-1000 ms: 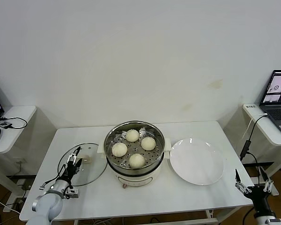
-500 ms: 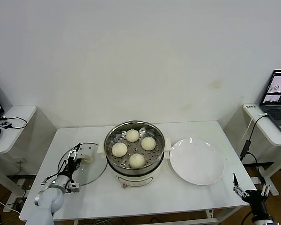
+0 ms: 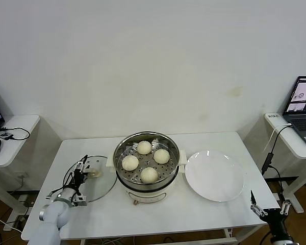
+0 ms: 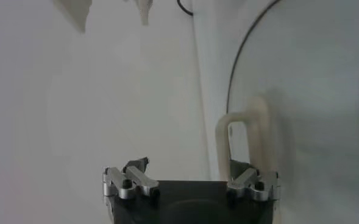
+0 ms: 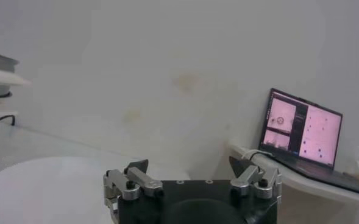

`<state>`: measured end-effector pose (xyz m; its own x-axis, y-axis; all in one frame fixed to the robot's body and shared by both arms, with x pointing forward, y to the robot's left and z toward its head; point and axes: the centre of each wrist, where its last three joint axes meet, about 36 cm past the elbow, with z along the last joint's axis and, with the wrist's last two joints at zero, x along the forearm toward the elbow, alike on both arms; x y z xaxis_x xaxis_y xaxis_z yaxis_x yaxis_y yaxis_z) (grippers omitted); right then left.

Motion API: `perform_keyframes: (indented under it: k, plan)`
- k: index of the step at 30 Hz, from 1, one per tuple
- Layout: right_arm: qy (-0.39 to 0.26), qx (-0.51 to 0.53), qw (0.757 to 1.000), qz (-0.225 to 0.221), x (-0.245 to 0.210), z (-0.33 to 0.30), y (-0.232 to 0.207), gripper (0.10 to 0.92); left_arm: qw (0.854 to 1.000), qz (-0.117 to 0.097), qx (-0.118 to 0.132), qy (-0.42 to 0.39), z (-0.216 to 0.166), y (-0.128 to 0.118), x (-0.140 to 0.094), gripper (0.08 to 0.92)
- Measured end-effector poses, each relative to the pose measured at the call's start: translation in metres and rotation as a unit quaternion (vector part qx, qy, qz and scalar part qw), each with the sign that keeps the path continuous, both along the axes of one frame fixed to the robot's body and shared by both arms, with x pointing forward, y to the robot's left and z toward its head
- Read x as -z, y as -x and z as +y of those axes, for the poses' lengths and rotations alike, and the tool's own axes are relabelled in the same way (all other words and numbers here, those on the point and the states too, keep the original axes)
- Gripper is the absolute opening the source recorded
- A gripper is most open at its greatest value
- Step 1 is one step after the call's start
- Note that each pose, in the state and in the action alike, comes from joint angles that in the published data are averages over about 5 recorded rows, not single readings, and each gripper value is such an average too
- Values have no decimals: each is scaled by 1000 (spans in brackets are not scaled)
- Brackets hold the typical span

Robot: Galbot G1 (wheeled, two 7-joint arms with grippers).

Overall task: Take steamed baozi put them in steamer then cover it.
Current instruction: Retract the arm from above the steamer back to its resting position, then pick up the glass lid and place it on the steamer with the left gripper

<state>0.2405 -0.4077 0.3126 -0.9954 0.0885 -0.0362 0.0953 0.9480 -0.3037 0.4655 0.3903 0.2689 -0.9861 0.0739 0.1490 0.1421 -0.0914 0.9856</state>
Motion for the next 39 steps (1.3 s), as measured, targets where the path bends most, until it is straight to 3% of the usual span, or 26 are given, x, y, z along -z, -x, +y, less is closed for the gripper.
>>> perform_keyframes:
  k: [8,18,28,39]
  plan:
    - [0,0,1000,1,2,-1,0,823,1000,1,0,8,-3,-1,8,447]
    - [1,-6,1000,1,2,0,-3,823,1000,-14,-7,14,0,9,10,172]
    - [2,-21,1000,-2,1,4,-11,823,998,-47,-40,1,9,30,-17,144]
    - [0,-38,999,-5,2,11,-18,823,991,-74,-113,-3,20,64,-99,144]
